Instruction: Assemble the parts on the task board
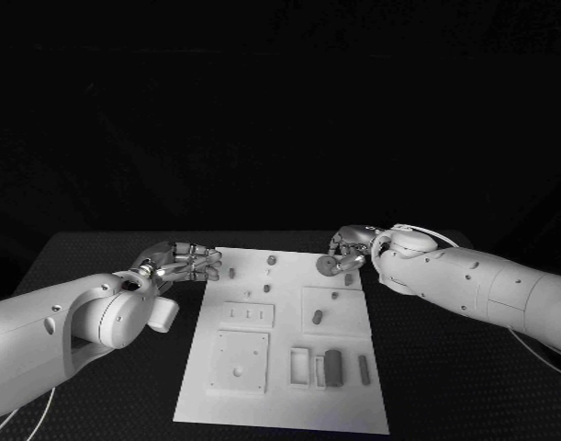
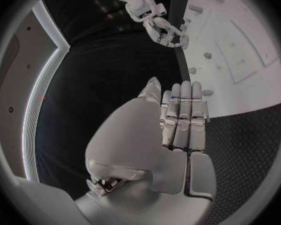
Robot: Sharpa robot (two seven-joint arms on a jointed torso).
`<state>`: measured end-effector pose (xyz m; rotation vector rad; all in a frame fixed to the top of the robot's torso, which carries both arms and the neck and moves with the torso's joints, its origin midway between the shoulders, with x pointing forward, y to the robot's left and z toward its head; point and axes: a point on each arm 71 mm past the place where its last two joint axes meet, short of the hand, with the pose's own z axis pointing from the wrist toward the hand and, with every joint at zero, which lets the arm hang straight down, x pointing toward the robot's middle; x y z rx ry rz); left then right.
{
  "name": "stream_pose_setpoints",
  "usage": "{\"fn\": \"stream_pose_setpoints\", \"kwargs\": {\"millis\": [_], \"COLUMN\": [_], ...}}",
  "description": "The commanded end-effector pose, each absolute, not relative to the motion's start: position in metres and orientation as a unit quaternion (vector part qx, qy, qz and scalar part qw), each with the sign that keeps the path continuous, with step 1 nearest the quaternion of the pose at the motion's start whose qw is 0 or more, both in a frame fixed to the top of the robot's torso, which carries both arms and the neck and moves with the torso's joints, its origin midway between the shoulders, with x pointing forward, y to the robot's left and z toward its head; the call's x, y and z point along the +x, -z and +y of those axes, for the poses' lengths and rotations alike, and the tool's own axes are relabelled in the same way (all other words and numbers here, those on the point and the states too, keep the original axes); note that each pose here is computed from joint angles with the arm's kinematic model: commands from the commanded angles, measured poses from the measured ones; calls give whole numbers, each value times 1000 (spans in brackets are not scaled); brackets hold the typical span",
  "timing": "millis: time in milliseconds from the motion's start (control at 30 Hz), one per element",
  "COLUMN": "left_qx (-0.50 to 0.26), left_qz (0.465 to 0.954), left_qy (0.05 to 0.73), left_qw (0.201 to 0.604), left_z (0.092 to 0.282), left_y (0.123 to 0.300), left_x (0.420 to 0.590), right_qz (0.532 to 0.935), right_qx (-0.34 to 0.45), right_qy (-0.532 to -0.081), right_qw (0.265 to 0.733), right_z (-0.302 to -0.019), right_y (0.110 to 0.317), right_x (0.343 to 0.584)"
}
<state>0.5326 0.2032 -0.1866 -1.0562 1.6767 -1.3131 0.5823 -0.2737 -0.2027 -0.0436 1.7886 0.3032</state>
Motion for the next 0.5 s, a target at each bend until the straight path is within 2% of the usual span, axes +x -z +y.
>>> {"fn": "stream_pose_setpoints", "kwargs": {"millis": [33, 500], "left_qx": [-405, -405], "left_qz": [655, 655], "left_qy": [520, 520], "left_qw": [369, 369], "left_z": [201, 200], "left_y": [185, 185], "left_x": [532, 533], "right_qz": [783, 786], "right_qx": [-25, -26], "right_qy": [-138, -137], "right_qw": [606, 602], "right_z": [-271, -264], "right_y": [205, 213], "right_x": [582, 583]}}
